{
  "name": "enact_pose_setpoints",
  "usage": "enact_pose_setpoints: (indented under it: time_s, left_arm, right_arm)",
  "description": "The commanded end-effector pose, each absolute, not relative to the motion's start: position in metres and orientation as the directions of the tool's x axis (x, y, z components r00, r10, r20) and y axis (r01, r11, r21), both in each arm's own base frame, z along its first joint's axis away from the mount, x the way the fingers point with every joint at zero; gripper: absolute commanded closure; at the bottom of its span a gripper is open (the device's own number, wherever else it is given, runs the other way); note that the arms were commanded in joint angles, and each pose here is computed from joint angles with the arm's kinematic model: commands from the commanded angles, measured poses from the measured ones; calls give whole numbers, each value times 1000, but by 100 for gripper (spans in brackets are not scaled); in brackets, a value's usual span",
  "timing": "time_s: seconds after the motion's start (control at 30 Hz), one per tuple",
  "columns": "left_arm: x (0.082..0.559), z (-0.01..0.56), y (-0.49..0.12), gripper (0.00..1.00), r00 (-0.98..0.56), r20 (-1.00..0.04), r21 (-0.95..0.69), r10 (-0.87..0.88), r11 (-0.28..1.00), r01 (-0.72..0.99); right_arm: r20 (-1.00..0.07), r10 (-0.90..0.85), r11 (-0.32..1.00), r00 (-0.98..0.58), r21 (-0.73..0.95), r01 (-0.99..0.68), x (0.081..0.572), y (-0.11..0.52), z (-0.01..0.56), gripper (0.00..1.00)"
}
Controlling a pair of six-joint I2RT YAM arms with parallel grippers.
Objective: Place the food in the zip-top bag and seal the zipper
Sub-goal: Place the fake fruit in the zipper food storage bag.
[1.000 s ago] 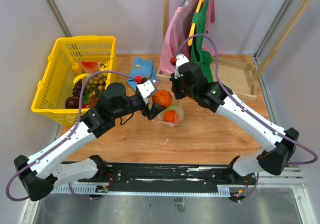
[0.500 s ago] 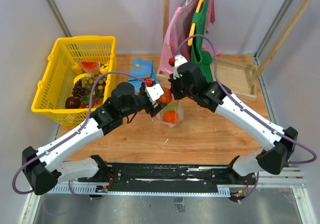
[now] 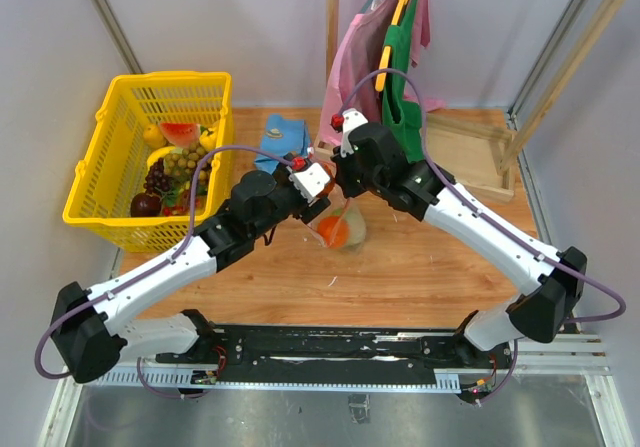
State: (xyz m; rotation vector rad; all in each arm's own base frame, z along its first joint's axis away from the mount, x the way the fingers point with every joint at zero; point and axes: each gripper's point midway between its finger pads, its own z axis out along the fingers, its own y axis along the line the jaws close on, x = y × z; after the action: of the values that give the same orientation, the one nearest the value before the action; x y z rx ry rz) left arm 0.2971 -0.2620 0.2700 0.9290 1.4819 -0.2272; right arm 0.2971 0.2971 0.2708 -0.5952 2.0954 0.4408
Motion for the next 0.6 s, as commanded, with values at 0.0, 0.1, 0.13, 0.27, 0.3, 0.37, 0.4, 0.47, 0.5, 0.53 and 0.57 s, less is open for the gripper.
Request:
enact_pose_setpoints:
  time_s: [0.0,0.1,0.13,0.27,0.3,0.37,0.4,0.47,0.5,0.53,0.57]
  left_arm:
    - [308,278,-264,32,170,-915,390,366,697,602]
    - [310,272,-265,23,165,-916,389,367,701,598]
    - [310,272,-265,21,165,-917,386,363,703,597]
    - [309,270,-268,12,164,-922,375,352,703,605]
    - [309,270,-268,11,163,-923,373,349,703,605]
    - [309,269,-267,9,161,-925,368,345,705,606]
    - [308,268,-267,8,159,-925,366,344,705,607]
    - [307,268,-267,5,157,-927,362,340,707,608]
    - [307,268,-267,4,155,-928,360,338,707,609]
    - [307,268,-267,3,153,-929,357,337,708,609]
    - [307,268,-266,3,150,-931,353,334,711,608]
  right_arm:
    - [-868,-224,786,-443,109,-609,297,317,292,99]
    - [-866,-225,784,-446,110,-610,297,318,291,99]
    - [-866,-226,784,-446,109,-611,298,318,291,99]
    - [-865,-227,785,-447,109,-609,298,319,290,99]
    - [-866,-226,786,-445,108,-609,299,319,290,99]
    - [-865,-227,789,-447,106,-606,300,318,289,99]
    - [-865,-227,789,-447,105,-605,300,318,289,99]
    - [-865,-227,790,-447,105,-604,300,318,289,99]
    - [-865,-227,791,-447,104,-603,300,318,288,99]
    - [-865,-229,790,-446,102,-604,301,318,288,99]
    - [-865,-229,790,-446,102,-605,300,318,288,99]
